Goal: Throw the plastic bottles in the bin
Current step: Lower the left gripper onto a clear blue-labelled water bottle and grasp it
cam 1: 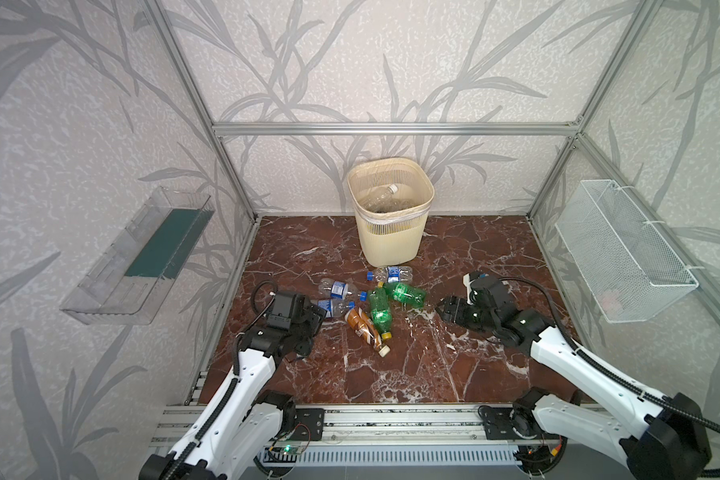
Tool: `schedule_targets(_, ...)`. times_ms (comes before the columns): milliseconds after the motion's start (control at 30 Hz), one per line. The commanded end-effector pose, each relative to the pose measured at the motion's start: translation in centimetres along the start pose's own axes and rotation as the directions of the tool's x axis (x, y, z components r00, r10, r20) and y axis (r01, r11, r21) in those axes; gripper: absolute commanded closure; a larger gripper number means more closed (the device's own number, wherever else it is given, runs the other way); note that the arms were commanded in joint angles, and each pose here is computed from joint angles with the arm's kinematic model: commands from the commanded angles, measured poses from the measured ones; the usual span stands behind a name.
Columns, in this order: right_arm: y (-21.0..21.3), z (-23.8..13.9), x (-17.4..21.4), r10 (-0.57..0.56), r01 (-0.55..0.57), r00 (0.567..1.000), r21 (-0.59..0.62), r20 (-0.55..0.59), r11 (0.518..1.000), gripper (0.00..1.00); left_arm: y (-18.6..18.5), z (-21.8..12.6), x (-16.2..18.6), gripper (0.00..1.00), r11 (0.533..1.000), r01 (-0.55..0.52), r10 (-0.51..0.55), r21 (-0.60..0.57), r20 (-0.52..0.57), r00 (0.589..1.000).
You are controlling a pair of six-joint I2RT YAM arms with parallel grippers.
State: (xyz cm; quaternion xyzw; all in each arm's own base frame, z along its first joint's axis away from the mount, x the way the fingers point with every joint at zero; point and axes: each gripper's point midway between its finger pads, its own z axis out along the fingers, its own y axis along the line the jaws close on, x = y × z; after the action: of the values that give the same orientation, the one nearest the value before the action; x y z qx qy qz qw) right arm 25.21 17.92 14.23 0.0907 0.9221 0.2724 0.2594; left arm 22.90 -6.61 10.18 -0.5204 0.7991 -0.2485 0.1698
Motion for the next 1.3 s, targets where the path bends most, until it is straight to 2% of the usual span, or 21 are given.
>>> schedule_targets(0,0.2,0.2,0.2,0.003,-0.003,1.0,-0.013,0.001,1.0,0.19,-0.4,0.5,-1.1,0.15,0.995,0.097,-0.098,0.018,0.056,0.994)
schedule_targets(233,0.1,-0.1,0.2,-0.002,0.002,1.0,-0.013,0.012,1.0,0.19,-1.9,1.5,-1.6,0.15,0.986,0.158,-0.162,0.056,0.06,0.985)
schedule_targets(667,-0.3,-0.7,0.0,-0.011,0.011,0.999,0.003,0.032,1.0,0.19,-3.9,4.3,-1.8,0.14,0.977,0.21,-0.211,0.034,0.03,0.977)
schedule_targets(1267,-0.9,-1.0,0.0,-0.02,0.019,0.999,0.023,0.045,1.0,0.19,-4.2,7.8,-1.7,0.16,0.984,0.172,-0.172,-0.035,-0.002,0.985)
